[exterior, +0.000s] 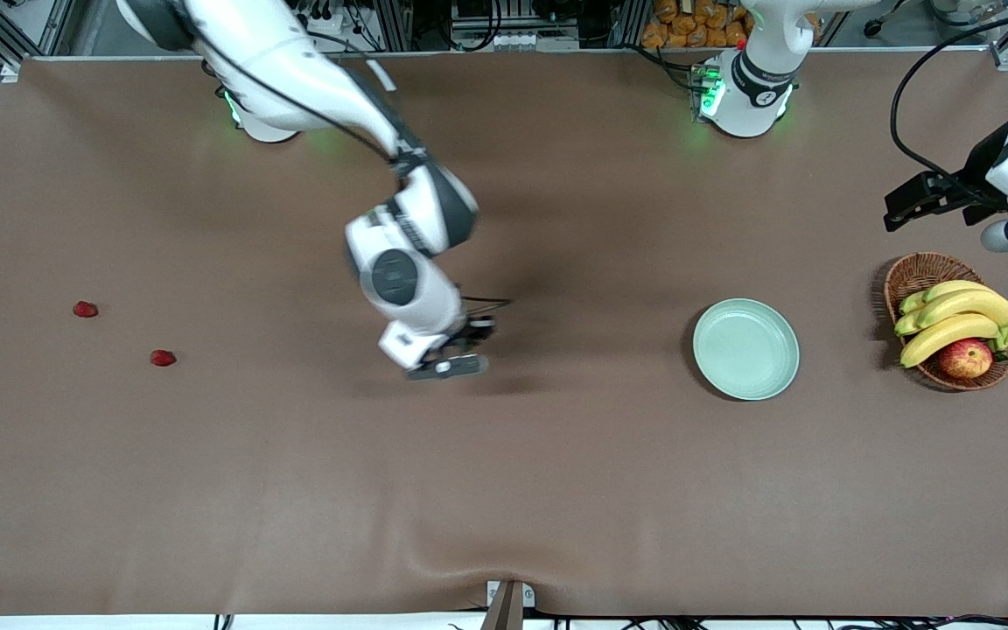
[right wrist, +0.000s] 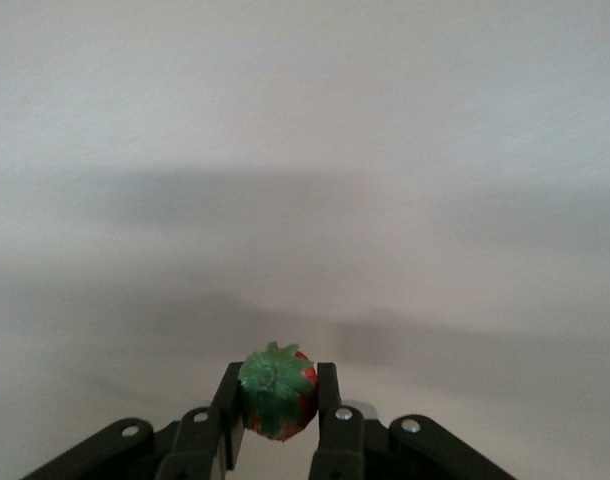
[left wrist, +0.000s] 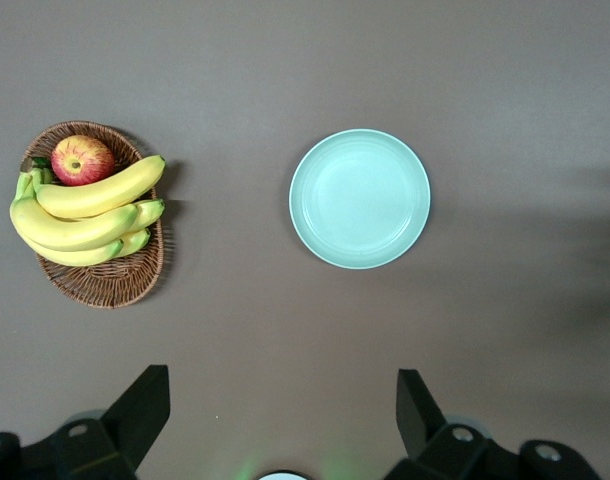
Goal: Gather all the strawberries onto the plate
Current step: 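Carry the strawberry with the right gripper while the left gripper approaches, then pass the strawberry from the right gripper into the left gripper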
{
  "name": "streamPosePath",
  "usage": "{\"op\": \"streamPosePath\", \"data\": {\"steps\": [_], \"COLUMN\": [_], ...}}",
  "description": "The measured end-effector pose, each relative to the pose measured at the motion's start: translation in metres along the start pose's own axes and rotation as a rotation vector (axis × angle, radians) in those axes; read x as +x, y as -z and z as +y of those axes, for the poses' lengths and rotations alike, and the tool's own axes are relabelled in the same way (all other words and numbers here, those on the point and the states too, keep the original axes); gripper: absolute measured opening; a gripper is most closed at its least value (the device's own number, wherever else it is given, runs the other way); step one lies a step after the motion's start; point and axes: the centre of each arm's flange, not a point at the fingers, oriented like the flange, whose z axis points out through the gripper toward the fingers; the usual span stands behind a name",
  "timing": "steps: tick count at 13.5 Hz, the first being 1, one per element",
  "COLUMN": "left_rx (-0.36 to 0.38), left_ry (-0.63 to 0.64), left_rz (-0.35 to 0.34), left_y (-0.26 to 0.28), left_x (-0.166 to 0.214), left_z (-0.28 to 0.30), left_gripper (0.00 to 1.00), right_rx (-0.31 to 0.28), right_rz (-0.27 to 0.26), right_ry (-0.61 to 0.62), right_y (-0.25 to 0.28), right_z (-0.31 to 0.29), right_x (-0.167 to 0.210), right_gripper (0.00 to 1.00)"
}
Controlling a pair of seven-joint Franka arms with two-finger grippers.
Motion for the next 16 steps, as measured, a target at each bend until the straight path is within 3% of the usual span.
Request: {"op": "streamPosePath", "data": {"steps": [5,6,8,12,16], "left_rx": [-0.003,-0.004,-0.004,-0.032,-0.062], "left_ry": [-0.01,-0.02,-0.038,-0.021,0.041], "left_rz": [0.003,0.007,0.003,0.03,0.05], "left_y": [-0.012,-0.016,-0.023,-0.042,-0.095], "left_x": [0.011,0.013,0.018,0.034,0.051], "left_z": [0.006,0.012,0.023,0.05,0.149], "left_gripper": [1.0,1.0,1.0,1.0,1.0], "right_rx": [0.047,0.045,0.048,0.011,-0.028], "right_rz": [0.063,0.062,0.079,0.04,0.005], "right_ry": [-0.071,-0.076,-0.082,-0.172,-0.229], "right_y": [-0.064,-0.071,-0.063,0.02,0.123], "right_z": [-0.083,-0.083,-0.08,-0.031,0.11], "right_x": [-0.039,-0.04,-0.032,0.019,0.083], "right_gripper": [0.33,0.37,0.59,1.0,1.0]}}
